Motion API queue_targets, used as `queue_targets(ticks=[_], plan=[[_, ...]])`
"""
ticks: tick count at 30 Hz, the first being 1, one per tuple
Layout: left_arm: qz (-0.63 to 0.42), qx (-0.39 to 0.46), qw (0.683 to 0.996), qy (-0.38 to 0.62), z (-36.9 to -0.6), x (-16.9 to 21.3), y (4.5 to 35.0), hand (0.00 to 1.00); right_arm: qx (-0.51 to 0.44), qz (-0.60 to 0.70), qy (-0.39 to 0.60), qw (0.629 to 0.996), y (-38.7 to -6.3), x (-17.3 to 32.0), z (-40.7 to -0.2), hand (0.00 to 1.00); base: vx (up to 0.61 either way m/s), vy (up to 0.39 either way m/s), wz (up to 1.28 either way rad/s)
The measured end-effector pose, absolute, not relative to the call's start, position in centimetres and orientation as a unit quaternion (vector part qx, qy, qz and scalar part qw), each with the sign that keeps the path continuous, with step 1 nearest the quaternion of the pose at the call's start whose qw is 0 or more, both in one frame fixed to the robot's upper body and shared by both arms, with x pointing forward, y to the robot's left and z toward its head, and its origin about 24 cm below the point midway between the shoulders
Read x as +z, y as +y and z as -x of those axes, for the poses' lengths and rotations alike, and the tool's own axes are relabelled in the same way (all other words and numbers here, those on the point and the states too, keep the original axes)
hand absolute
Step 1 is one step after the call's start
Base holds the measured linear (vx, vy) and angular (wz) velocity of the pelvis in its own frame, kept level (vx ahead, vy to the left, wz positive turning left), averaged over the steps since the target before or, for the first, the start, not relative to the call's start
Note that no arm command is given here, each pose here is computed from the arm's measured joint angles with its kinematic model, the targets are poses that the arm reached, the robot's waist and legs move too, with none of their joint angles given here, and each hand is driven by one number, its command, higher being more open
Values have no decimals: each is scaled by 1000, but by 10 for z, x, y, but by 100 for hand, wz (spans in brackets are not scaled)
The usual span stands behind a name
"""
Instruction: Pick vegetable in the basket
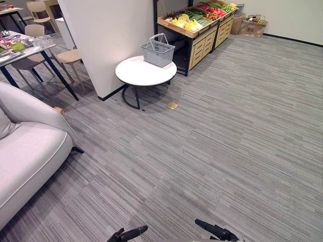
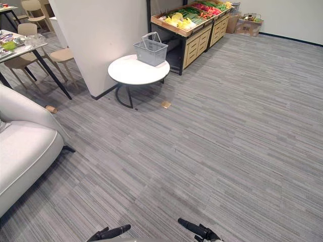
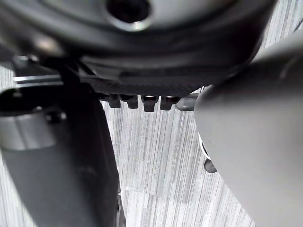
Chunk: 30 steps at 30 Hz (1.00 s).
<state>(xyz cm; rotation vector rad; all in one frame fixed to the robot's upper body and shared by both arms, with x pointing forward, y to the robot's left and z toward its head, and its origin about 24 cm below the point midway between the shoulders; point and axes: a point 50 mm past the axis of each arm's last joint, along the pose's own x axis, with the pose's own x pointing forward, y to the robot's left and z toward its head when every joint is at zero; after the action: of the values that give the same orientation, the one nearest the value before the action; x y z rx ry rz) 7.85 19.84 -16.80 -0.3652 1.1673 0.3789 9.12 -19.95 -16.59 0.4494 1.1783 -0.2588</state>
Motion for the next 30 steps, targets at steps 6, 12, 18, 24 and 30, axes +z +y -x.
queue_targets(ticks=[6, 12, 18, 24, 30], plan=[[179, 177, 802, 542, -80, -168, 199, 100, -119, -209, 549, 801, -199, -166, -92, 100, -12, -7, 0], [178, 176, 803, 541, -80, -168, 199, 100, -119, -208, 548, 801, -199, -166, -92, 100, 0, 0, 0], [176, 175, 805, 540, -82, -167, 199, 100, -114, -206, 546, 804, -199, -165, -94, 100, 0, 0, 0], [175, 172, 806, 539, -83, -167, 199, 100, -113, -206, 545, 804, -199, -165, -94, 100, 0, 0, 0], [175, 169, 808, 537, -85, -167, 199, 100, -112, -205, 542, 807, -199, -165, -95, 100, 0, 0, 0]])
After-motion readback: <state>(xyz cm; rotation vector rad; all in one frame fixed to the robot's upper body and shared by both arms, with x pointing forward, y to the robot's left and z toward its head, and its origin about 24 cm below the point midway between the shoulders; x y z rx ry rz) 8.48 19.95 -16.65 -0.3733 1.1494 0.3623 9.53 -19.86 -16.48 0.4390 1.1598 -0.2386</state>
